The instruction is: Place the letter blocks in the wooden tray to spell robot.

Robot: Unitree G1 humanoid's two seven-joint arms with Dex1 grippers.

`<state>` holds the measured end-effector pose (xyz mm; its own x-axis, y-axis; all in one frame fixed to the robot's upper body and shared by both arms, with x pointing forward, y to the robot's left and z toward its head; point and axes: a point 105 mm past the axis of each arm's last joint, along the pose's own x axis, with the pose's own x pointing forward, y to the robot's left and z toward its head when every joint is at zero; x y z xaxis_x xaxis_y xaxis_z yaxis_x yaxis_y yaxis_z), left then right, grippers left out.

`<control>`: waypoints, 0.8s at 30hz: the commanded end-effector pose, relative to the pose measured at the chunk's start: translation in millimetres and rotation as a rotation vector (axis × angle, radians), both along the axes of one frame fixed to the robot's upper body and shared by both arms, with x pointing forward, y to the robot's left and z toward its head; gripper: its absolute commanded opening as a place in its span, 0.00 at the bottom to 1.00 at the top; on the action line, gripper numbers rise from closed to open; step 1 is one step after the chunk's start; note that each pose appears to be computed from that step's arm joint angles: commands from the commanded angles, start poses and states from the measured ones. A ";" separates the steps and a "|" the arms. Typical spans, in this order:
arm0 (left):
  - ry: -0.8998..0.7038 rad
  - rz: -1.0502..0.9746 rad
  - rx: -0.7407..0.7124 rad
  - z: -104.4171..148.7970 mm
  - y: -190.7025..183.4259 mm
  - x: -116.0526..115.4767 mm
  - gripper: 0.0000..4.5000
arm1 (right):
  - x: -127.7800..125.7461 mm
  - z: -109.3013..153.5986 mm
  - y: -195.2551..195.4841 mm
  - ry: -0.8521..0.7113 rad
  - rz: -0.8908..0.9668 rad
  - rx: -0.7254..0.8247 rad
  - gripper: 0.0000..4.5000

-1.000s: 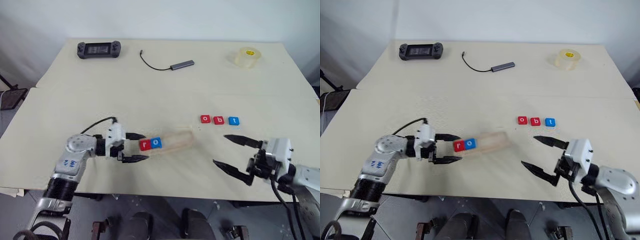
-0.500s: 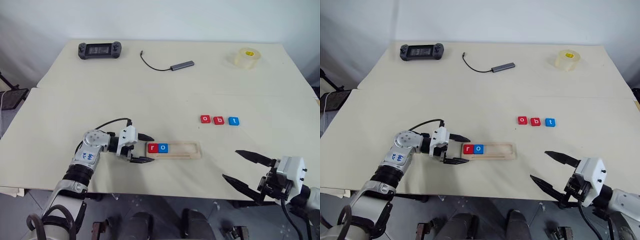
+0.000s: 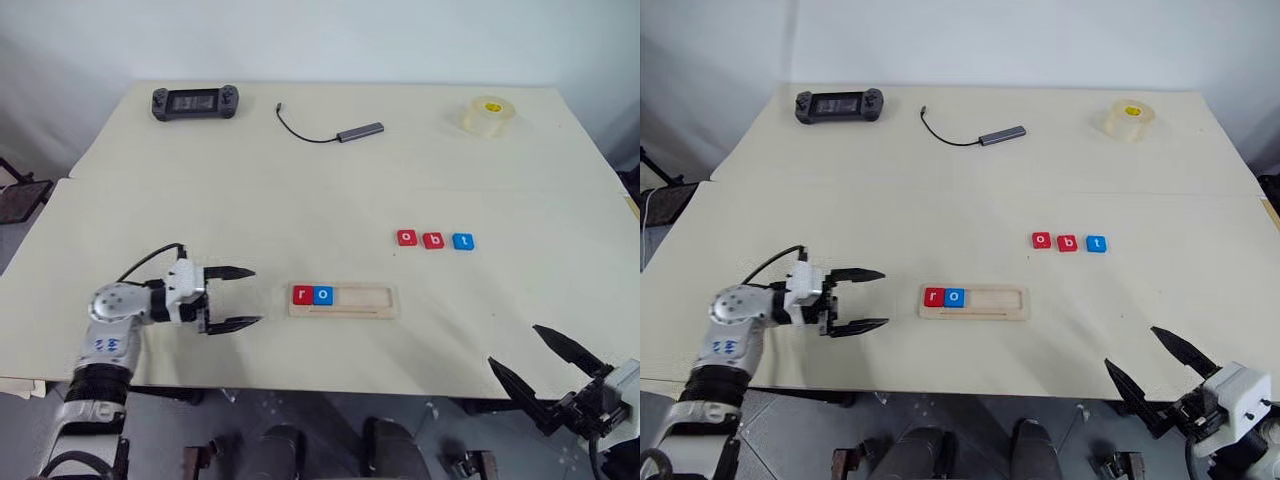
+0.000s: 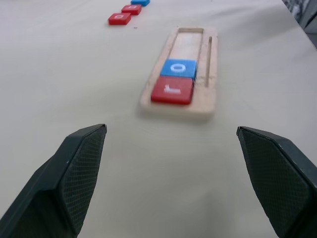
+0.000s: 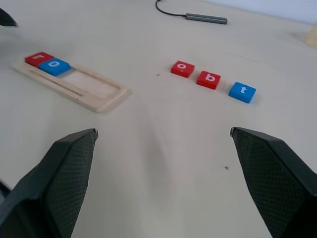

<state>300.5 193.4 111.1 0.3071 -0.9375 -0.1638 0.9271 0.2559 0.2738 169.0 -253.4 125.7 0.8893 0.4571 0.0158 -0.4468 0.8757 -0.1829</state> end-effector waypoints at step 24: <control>-0.011 0.172 -0.170 8.5 -16.0 -27.0 0.99 | 173.2 59.3 40.7 0.386 -0.281 -0.019 1.00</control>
<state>275.6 180.2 111.4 0.4709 -0.8819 -0.0242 0.8675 0.4579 0.1942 342.3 -211.8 175.0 0.9039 0.2091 -0.3731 -0.2455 0.9680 -0.0522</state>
